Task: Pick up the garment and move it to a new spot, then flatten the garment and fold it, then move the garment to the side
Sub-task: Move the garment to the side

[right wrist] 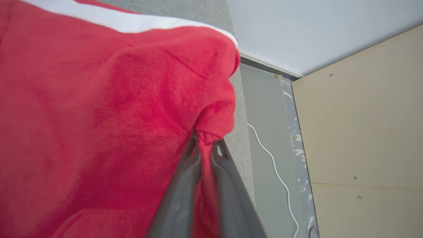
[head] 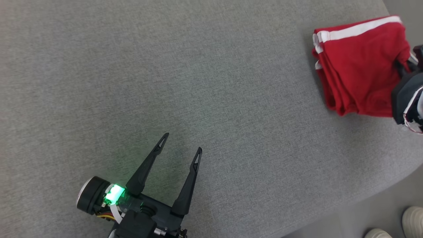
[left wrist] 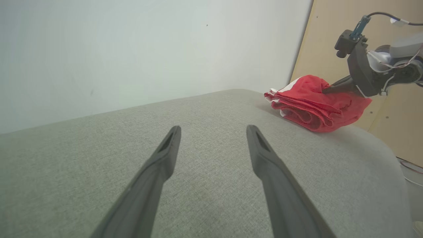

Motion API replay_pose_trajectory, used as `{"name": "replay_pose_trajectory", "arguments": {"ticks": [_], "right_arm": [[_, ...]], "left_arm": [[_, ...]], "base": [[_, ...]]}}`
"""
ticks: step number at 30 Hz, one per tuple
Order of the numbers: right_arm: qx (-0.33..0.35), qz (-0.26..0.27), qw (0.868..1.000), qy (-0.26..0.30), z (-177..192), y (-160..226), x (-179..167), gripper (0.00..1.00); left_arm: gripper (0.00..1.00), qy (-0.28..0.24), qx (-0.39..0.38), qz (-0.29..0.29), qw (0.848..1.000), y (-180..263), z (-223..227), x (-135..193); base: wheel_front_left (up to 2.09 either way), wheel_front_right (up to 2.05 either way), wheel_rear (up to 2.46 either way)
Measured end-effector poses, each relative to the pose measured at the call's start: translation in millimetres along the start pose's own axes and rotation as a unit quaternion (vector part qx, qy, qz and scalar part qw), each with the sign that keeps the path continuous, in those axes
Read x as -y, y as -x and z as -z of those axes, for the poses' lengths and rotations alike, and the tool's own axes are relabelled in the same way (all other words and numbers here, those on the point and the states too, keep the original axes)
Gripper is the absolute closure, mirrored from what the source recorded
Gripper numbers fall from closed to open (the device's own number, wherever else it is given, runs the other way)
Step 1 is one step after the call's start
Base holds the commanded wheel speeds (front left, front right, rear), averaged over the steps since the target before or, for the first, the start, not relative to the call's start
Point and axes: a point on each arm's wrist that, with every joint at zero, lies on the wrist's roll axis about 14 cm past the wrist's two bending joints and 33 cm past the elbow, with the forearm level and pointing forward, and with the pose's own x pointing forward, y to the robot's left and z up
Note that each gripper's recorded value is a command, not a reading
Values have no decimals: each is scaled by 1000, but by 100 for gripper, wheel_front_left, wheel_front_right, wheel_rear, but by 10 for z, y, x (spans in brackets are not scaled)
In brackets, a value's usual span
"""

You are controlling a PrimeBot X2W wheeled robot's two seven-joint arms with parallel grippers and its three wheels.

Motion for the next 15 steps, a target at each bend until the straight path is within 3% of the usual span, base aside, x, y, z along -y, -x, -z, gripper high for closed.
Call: {"name": "replay_pose_trajectory", "arguments": {"ticks": [6,13,14,15], "right_arm": [[39,38,998,16,-60,-26,307,100],[72,53,996,18,-116,-54,411,100],[80,53,995,20,-143,-52,406,69],[82,54,995,23,-152,-55,410,51]], "left_arm": [[0,10,-7,17,1000,-28,131,48],[0,8,-14,19,1000,-27,220,17],[0,8,-15,20,1000,-28,225,17],[0,8,-15,20,1000,-29,229,19]], "base": [[0,0,0],[0,0,0],[0,0,0],[0,0,0]]}}
